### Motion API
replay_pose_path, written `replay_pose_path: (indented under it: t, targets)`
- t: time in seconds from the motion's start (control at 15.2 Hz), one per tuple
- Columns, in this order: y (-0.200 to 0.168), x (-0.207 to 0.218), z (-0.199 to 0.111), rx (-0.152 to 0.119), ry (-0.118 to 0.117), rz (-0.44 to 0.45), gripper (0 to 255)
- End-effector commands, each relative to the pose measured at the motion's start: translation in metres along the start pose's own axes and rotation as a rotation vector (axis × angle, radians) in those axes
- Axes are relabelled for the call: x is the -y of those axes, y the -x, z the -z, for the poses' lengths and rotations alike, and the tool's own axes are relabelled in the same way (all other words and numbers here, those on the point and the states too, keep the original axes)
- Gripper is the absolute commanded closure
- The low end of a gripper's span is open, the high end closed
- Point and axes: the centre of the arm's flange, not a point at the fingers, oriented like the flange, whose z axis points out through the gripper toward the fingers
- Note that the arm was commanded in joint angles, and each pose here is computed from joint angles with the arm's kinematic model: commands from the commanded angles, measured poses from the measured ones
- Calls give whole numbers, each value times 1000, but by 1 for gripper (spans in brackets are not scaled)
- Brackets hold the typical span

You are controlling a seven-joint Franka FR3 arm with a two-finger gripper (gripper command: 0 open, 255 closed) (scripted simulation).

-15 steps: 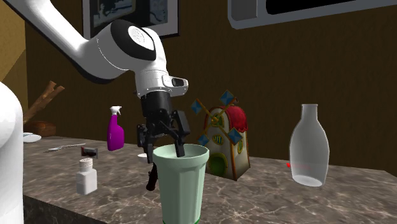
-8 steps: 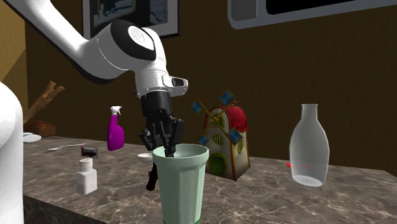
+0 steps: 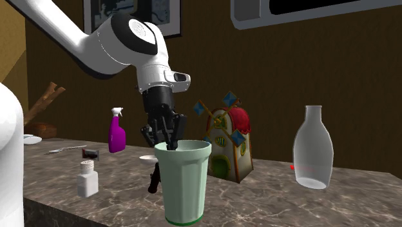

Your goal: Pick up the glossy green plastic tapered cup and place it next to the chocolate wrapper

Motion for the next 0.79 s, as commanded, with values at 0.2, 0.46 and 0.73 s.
replay_pose_path:
  t: [0.2,0.46,0.73]
  targets:
    - [3,-9,25,0,0,0,255]
    - [6,-15,45,0,0,0,255]
    - [8,-22,65,0,0,0,255]
